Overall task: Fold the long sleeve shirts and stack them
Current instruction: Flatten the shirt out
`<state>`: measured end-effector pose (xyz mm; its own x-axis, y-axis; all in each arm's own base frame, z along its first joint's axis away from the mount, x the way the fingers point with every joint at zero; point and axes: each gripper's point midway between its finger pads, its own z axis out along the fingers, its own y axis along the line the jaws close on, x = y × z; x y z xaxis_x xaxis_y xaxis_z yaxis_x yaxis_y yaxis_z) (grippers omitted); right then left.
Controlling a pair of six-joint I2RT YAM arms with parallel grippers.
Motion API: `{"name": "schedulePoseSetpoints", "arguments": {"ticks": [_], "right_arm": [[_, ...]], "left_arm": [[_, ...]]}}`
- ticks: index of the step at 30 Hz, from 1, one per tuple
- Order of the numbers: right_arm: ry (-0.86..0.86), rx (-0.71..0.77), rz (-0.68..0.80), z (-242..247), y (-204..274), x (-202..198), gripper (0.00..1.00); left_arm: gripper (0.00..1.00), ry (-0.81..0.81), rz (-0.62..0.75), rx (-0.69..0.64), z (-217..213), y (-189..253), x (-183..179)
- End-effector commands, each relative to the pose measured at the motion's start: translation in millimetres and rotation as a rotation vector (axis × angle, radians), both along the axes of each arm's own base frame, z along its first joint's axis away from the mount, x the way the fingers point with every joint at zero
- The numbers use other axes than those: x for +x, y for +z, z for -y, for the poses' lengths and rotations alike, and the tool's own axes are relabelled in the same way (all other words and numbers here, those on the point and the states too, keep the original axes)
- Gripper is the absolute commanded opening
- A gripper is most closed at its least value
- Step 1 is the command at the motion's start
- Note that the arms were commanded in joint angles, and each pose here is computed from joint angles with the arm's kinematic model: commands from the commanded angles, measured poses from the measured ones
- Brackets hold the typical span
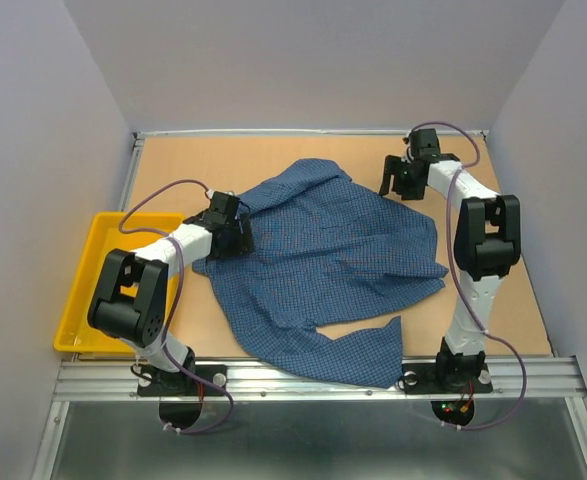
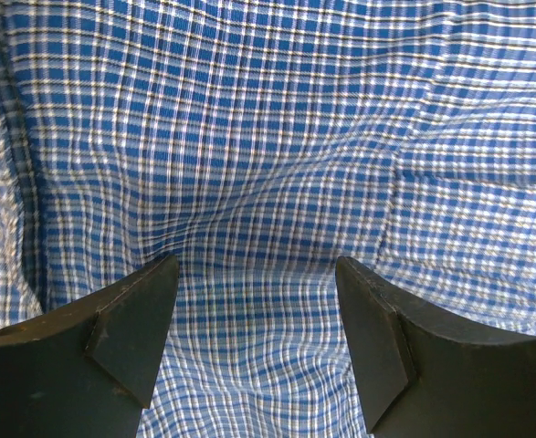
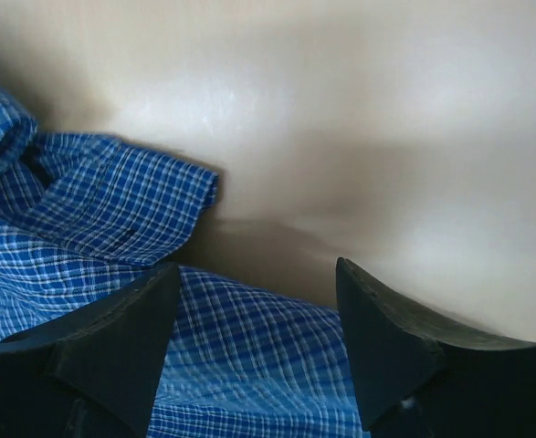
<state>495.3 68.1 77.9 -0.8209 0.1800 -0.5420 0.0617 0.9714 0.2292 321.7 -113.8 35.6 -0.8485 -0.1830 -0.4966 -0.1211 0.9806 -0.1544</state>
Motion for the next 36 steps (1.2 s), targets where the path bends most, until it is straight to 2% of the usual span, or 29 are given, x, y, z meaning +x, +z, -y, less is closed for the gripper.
{"name": "schedulePoseSetpoints", "arguments": {"ticks": [1,6,10,17,20,21,23,24,26,29,33,35,36], "right_arm": [[0.251,0.098,0.160,-40,32,25,0.77],[0.405,0.108,0.130,-77,8,9,0.83],[0.522,0.060,0.128,-109,-7,-7,0.86],[0.510,-0.076,0.101,-122,-34,-14,0.83],[0.456,-0.126,0.105,-111,-37,-10,0.70],[0.434,-0.150,0.116,-106,-32,-7,0.58],[0.425,-0.176,0.140,-101,-22,-4,0.42],[0.406,-0.200,0.158,-97,-14,-1,0.26],[0.393,-0.235,0.217,-92,12,7,0.15],[0.329,-0.324,0.310,-74,58,19,0.14],[0.116,-0.494,0.457,-32,143,32,0.02],[0.020,-0.535,0.528,-17,185,34,0.01],[-0.034,-0.557,0.549,-8,199,32,0.04]], "left_arm": [[0.81,-0.007,0.009,0.019,0,0,10],[0.81,-0.009,-0.014,0.022,0,-10,9],[0.81,-0.008,-0.028,0.025,0,-14,6],[0.81,-0.006,-0.041,0.030,-2,-20,2],[0.81,-0.004,-0.044,0.035,-3,-22,1],[0.81,-0.002,-0.042,0.039,-4,-22,0],[0.81,0.001,-0.048,0.046,-6,-23,-1],[0.81,0.004,-0.052,0.047,-6,-25,-2],[0.81,0.008,-0.066,0.047,-7,-28,-5],[0.80,0.015,-0.092,0.049,-7,-35,-9],[0.79,0.023,-0.112,0.061,-10,-38,-13],[0.78,0.029,-0.111,0.062,-11,-38,-12],[0.78,0.033,-0.106,0.060,-11,-37,-11]]}}
